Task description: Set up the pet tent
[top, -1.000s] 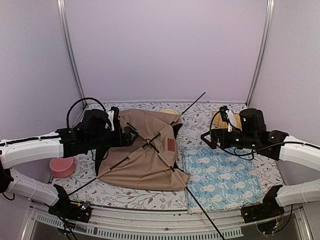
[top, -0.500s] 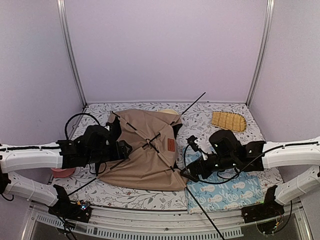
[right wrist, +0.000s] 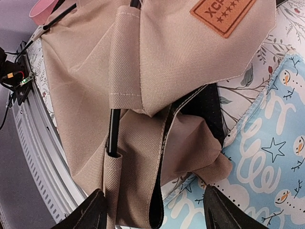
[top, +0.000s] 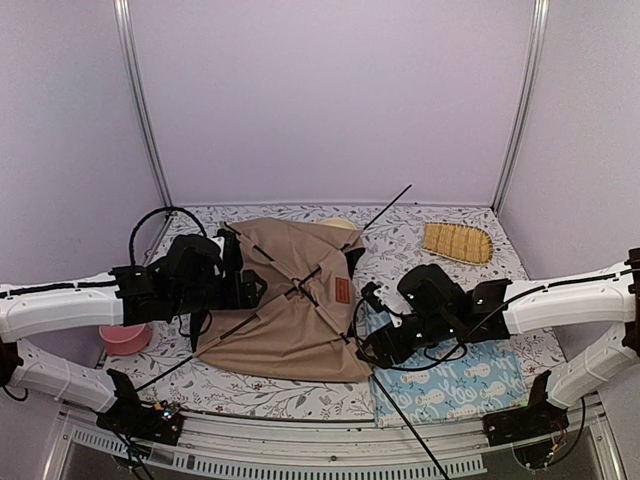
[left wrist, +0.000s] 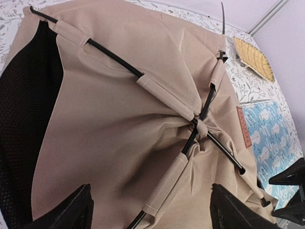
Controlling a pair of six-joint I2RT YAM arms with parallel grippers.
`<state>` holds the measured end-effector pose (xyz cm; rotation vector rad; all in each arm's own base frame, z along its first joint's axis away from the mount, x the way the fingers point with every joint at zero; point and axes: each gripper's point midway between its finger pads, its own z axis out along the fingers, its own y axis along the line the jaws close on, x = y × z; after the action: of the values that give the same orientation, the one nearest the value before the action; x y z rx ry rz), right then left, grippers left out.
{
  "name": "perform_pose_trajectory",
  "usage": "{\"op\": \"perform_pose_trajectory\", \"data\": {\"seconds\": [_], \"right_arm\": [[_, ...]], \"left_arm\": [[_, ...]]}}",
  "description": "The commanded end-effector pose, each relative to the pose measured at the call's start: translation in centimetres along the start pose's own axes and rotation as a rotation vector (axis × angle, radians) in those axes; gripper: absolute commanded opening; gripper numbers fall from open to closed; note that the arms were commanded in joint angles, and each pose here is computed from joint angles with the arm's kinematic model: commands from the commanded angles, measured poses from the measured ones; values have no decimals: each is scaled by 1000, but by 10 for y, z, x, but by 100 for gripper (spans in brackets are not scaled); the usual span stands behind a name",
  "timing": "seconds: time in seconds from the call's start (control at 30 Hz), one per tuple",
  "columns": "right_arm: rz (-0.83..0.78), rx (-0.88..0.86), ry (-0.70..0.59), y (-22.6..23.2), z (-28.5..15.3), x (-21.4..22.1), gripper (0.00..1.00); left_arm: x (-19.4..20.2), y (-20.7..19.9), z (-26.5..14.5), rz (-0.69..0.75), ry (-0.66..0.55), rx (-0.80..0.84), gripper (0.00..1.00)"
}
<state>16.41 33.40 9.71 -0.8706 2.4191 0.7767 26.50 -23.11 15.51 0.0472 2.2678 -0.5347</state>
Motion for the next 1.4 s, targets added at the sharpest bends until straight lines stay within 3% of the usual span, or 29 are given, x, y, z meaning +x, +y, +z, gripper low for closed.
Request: {"op": "perform_pose_trajectory", "data": {"seconds": [0.0, 0.5, 0.93, 1.37], "right_arm": [[-2, 10, 12, 4, -6, -4, 71], [-15, -8, 20, 21, -36, -16, 64], [-22, -14, 119, 35, -3, 4, 48], [4, 1, 111, 31, 25, 2, 31]], "left_arm": [[-8, -8, -7, 28, 18, 24, 85], [21, -21, -17, -53, 132, 106, 78], [55, -26, -13, -59, 232, 120, 67], [60, -12, -9, -55, 222, 56, 65]]}}
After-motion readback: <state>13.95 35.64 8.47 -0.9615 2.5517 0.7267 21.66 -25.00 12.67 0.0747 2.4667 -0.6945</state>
